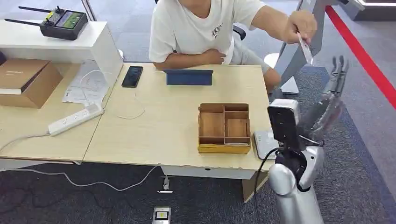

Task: Pass the card to the sensor for recognition and then transmit it.

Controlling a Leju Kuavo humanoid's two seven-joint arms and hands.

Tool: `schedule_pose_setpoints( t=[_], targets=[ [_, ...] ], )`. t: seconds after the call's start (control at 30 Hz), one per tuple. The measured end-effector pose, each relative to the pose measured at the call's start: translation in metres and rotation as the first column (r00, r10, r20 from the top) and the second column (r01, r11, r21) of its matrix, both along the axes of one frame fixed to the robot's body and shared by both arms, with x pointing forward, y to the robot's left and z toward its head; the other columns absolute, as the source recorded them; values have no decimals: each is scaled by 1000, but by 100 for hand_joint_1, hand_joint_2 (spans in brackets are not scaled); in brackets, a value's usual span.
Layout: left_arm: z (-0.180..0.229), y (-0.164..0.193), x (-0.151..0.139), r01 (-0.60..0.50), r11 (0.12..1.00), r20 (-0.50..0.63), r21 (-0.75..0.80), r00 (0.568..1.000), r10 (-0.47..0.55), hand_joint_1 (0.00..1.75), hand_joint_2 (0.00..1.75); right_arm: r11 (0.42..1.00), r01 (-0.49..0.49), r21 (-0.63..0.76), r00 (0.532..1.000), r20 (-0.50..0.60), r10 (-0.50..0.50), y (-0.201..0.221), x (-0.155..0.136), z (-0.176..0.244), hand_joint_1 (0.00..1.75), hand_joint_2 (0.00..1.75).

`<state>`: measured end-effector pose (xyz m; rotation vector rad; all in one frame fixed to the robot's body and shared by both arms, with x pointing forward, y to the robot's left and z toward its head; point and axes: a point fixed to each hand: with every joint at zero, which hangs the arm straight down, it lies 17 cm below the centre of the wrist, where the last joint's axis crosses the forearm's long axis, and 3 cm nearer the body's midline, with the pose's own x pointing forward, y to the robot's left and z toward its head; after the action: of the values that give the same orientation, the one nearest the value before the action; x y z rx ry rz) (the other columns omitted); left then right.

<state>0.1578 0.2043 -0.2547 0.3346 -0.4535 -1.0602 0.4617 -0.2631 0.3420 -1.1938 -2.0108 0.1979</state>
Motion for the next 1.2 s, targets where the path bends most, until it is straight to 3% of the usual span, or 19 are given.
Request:
schedule_pose_setpoints(
  t=[0.37, 1.0, 1.03, 1.07, 1.13, 1.17, 1.2],
  targets=[
    [0, 4, 4, 18, 1000, 4, 7, 1000, -18, 0, 0, 940, -114, -322, 993, -78, 94, 82, 52, 3, 0, 175],
    [-1, 9, 2, 12, 1000, 11, 12, 1000, -12, 0, 0, 853, -188, -486, 980, -149, 131, 121, 80, -26, 0, 175],
    [-1, 10, 1, 11, 1000, 11, 13, 1000, -11, 0, 0, 850, -190, -490, 980, -152, 132, 122, 81, -27, 17, 175],
    [-1, 10, 1, 10, 1000, 11, 14, 1000, -10, 0, 0, 849, -190, -493, 980, -152, 131, 122, 81, -28, 58, 175],
    [-1, 11, 0, 10, 1000, 11, 14, 1000, -10, 0, 0, 845, -188, -500, 980, -151, 129, 123, 82, -28, 66, 175],
    [-1, 11, -1, 9, 1000, 10, 14, 1000, -10, 0, 0, 843, -188, -504, 980, -151, 128, 124, 83, -28, 126, 175],
    [-1, 11, -1, 9, 1000, 9, 14, 1000, -9, 0, 0, 843, -188, -505, 980, -153, 127, 124, 84, -28, 126, 175]
  ],
)
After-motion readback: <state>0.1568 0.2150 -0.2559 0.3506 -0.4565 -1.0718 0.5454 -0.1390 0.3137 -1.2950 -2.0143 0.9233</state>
